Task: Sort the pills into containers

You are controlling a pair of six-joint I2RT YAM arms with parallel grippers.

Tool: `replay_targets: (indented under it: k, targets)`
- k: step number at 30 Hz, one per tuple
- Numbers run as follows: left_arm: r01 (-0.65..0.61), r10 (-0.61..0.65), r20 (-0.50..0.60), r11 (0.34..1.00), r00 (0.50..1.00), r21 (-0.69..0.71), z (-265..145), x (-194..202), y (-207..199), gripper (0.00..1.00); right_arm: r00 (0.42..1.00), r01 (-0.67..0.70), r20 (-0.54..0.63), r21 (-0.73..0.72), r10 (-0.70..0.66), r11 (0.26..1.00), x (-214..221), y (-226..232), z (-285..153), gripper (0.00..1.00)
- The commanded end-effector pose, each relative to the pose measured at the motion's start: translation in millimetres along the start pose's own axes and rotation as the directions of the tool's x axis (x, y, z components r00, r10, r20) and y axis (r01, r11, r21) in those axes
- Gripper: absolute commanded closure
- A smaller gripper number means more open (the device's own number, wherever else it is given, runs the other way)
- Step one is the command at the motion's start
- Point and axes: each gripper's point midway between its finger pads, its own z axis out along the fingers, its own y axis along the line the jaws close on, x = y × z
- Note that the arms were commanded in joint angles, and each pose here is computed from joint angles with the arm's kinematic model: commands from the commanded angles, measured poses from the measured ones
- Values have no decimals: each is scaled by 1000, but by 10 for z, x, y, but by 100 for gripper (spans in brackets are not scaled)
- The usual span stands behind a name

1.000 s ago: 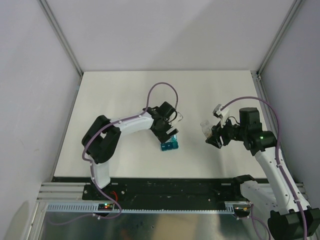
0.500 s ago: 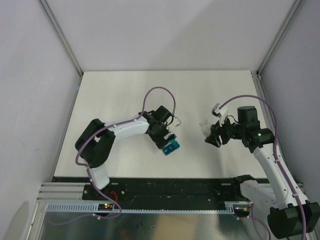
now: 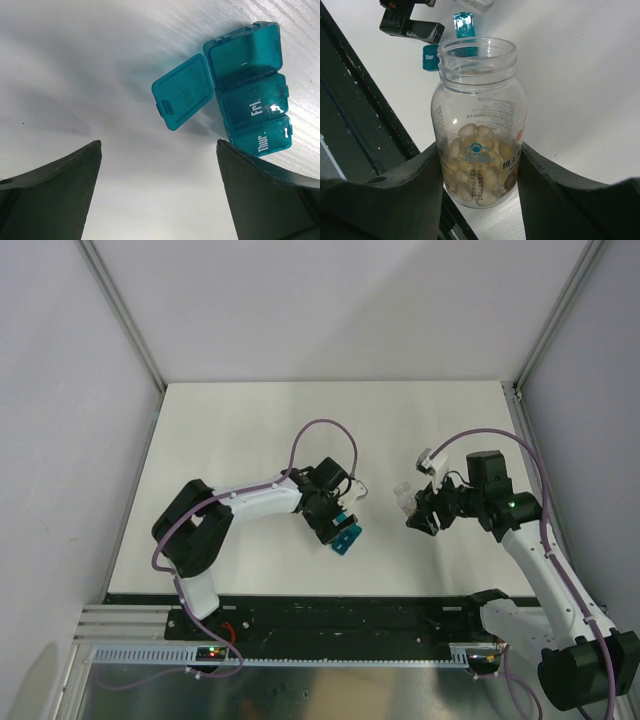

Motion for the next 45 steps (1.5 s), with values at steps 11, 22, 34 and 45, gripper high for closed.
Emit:
replay_targets:
  k: [11,22,34,45]
  targets:
    - [-10,11,74,1000,997,-11,-112,-166,-31,0,998,56,-19,10,-56,998,-8,-60,54,100]
    - [-5,15,152,998,988,-68,-393,-254,192,0,990,121,-74,10,-120,993,90,-108,105,100]
    - [-9,32,351,998,936,-67,-1091,-284,333,0,944,263,-201,-15,-260,965,233,-200,421,100]
    - [1,-8,514,1000,858,15,-1587,-322,246,0,921,336,-187,-65,-342,940,77,-64,666,100]
